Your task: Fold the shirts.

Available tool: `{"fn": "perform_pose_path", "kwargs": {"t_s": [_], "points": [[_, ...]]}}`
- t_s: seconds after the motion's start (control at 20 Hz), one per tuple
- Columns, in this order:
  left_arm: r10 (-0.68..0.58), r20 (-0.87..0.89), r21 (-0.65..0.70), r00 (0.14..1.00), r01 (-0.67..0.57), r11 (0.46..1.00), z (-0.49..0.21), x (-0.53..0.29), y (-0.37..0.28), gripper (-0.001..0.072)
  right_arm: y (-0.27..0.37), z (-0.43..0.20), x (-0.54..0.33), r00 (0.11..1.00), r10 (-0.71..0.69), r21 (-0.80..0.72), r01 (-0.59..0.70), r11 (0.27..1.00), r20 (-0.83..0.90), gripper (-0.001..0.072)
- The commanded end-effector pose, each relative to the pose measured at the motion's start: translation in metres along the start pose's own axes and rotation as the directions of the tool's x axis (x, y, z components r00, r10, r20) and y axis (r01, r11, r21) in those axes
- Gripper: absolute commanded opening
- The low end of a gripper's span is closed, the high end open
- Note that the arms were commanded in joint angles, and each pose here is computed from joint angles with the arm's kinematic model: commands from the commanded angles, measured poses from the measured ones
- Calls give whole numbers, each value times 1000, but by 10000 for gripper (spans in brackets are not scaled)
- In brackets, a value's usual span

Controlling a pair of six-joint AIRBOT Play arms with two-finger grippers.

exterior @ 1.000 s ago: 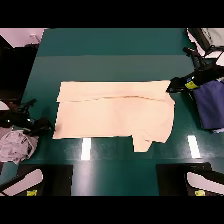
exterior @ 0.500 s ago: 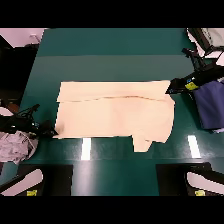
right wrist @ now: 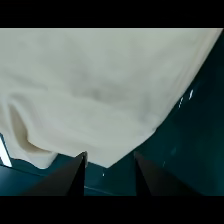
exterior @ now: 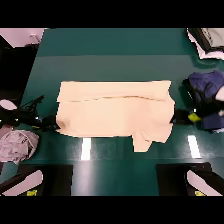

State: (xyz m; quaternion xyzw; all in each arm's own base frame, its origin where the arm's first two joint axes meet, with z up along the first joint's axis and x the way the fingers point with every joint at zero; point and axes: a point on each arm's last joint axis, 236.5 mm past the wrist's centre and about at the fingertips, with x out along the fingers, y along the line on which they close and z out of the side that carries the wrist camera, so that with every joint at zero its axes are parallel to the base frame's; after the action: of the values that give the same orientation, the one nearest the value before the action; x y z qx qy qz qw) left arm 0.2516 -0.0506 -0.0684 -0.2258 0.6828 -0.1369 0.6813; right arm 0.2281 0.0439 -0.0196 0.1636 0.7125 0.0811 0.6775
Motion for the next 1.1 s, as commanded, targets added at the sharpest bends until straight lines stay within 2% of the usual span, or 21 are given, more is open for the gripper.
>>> {"fn": "perform_pose_path", "kwargs": {"t_s": [0.0, 0.2, 0.3, 0.5, 0.55, 0.6, 0.7, 0.75, 0.85, 1.05], "points": [[15, 13, 115, 1000, -16, 993, 10, 3, -25, 25, -16, -52, 30, 998, 17, 111, -11, 994, -53, 342], [14, -11, 139, 1000, -12, 990, 5, 7, -32, 25, -21, -63, 50, 999, 43, 188, -38, 981, -23, 342], [12, -21, 139, 1000, -9, 990, 3, 7, -32, 25, -13, -52, 57, 995, 98, 225, -100, 969, 21, 342], [7, -37, 138, 999, -2, 990, -1, 7, -33, 25, -12, -25, 67, 990, 130, 259, -141, 956, 59, 337], [8, -41, 139, 999, -2, 990, -2, 7, -33, 25, -14, -20, 67, 990, 126, 259, -138, 956, 61, 302], [7, -44, 139, 999, -1, 990, -3, 6, -33, 25, -16, -15, 65, 991, 116, 254, -129, 958, 66, 298], [7, -44, 139, 999, -1, 990, -3, 6, -34, 25, -15, -7, 62, 990, 118, 236, -133, 963, 75, 144], [7, -44, 139, 999, -1, 990, -3, 6, -33, 25, -16, -7, 63, 990, 118, 237, -132, 962, 71, 144], [7, -44, 139, 999, 0, 990, -3, 6, -34, 25, -16, -10, 66, 991, 123, 217, -131, 967, 49, 20], [30, -82, 161, 996, -17, 987, -9, -1, -32, 24, -21, -23, 50, 997, 72, 139, -76, 987, 30, 18]]}}
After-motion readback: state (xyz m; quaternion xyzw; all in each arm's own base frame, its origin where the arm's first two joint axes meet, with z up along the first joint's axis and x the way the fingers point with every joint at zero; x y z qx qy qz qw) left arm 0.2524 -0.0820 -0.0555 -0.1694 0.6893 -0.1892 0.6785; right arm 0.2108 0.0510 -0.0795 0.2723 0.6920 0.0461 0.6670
